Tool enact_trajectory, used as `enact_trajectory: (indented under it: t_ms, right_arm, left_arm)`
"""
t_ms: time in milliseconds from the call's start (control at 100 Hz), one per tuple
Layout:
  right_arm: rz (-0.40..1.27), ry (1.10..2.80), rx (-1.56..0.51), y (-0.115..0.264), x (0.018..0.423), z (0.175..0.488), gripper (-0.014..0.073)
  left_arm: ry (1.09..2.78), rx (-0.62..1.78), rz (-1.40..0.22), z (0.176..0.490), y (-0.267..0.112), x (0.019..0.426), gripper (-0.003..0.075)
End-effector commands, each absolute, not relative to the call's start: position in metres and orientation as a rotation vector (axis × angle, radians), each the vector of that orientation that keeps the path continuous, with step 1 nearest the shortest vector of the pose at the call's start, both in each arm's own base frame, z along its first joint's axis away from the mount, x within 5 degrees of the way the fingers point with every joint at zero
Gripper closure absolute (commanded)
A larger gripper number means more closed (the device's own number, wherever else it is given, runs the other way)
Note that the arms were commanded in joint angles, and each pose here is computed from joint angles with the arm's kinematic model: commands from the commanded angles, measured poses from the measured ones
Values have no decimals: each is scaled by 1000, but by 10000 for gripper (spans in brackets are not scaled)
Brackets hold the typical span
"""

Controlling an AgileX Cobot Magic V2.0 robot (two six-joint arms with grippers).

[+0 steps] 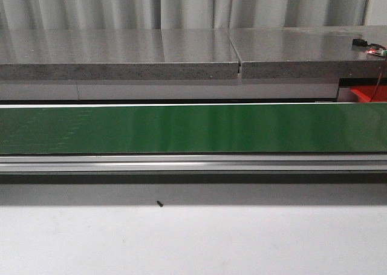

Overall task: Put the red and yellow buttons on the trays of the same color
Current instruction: 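Set the yellow button on the belt start and open the left gripper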

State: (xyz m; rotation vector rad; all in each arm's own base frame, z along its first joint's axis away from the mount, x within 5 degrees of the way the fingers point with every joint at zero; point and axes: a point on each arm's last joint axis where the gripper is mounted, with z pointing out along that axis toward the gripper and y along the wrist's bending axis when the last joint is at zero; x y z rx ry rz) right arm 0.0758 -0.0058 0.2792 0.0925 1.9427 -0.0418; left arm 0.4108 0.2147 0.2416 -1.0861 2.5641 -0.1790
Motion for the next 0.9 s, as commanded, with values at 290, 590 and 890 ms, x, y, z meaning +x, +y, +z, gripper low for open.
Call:
enact_trajectory:
  t_ms: [290, 590, 890]
  right_arm:
    - [-49, 1850, 86, -6, 78, 293, 653]
    - [-49, 1850, 86, -6, 78, 293, 653]
    - [-49, 1850, 86, -6, 78, 293, 653]
  left_arm:
    - [2321, -835, -99, 385, 171, 360, 582]
    - [2363, -716, -163, 393, 129, 330, 582]
    - [2492, -649, -228, 350, 100, 333, 582]
